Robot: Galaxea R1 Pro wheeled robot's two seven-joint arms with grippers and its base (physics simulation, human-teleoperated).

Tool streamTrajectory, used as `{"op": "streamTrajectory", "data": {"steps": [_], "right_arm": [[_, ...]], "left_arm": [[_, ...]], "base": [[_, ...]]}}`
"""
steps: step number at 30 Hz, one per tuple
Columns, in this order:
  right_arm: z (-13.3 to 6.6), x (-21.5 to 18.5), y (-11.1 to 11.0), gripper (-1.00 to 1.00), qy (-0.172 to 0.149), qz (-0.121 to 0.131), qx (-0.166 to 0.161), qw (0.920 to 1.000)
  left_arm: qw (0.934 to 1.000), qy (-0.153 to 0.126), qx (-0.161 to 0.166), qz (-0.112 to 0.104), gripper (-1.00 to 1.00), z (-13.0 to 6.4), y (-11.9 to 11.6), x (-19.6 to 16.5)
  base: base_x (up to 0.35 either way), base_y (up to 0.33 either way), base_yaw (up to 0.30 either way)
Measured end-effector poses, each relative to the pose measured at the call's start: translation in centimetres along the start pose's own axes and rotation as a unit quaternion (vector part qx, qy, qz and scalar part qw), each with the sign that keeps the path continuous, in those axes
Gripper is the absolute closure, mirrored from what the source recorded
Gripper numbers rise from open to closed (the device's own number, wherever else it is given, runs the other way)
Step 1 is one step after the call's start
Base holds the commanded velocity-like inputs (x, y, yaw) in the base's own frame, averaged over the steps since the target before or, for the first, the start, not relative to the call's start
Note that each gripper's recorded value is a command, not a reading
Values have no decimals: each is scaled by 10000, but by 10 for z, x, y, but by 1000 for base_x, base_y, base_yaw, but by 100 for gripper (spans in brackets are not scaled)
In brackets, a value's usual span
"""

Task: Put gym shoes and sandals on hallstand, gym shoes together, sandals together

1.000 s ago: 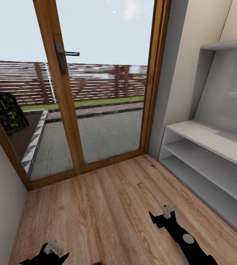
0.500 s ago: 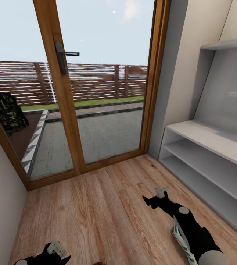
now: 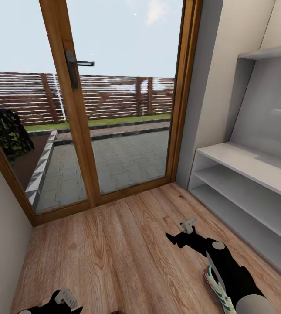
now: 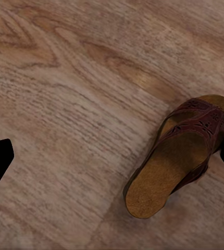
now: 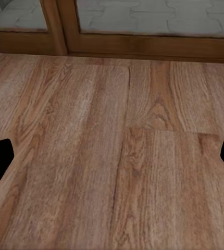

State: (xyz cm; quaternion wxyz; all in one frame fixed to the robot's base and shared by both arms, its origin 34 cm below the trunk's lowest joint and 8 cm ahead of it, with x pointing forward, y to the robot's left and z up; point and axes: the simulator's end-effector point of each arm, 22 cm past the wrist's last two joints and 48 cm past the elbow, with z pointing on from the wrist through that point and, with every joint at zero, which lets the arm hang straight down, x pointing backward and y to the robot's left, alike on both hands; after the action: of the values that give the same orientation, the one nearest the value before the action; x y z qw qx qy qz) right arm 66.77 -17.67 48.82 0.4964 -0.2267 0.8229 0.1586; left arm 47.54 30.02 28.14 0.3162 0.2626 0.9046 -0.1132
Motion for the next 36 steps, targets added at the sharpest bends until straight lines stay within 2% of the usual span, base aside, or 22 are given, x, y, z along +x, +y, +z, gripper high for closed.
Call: {"op": "streamTrajectory", "data": {"steps": [7,8,10,17,26,36], "right_arm": [[-2,1,-4,-100,21,-6,15,10000],[-2,2,-5,-100,33,-10,24,10000],[-3,3,-5,-100,43,-13,28,10000],[-3,4,-5,-100,58,-15,25,10000],[-2,4,-5,-100,63,-17,18,10000],[2,21,-3,-100,75,-13,18,10000]], "left_arm": [[9999,67,33,92,-100,0,-2,4],[9996,136,95,221,-100,2,-6,3],[9992,185,129,336,-100,3,-6,3],[9980,216,117,584,-100,6,0,-10],[9968,507,327,527,-100,6,-3,-15],[9956,476,566,575,-100,16,-10,-18]], "base": [[0,0,0],[0,0,0],[0,0,0],[0,0,0],[0,0,0],[0,0,0]]}}
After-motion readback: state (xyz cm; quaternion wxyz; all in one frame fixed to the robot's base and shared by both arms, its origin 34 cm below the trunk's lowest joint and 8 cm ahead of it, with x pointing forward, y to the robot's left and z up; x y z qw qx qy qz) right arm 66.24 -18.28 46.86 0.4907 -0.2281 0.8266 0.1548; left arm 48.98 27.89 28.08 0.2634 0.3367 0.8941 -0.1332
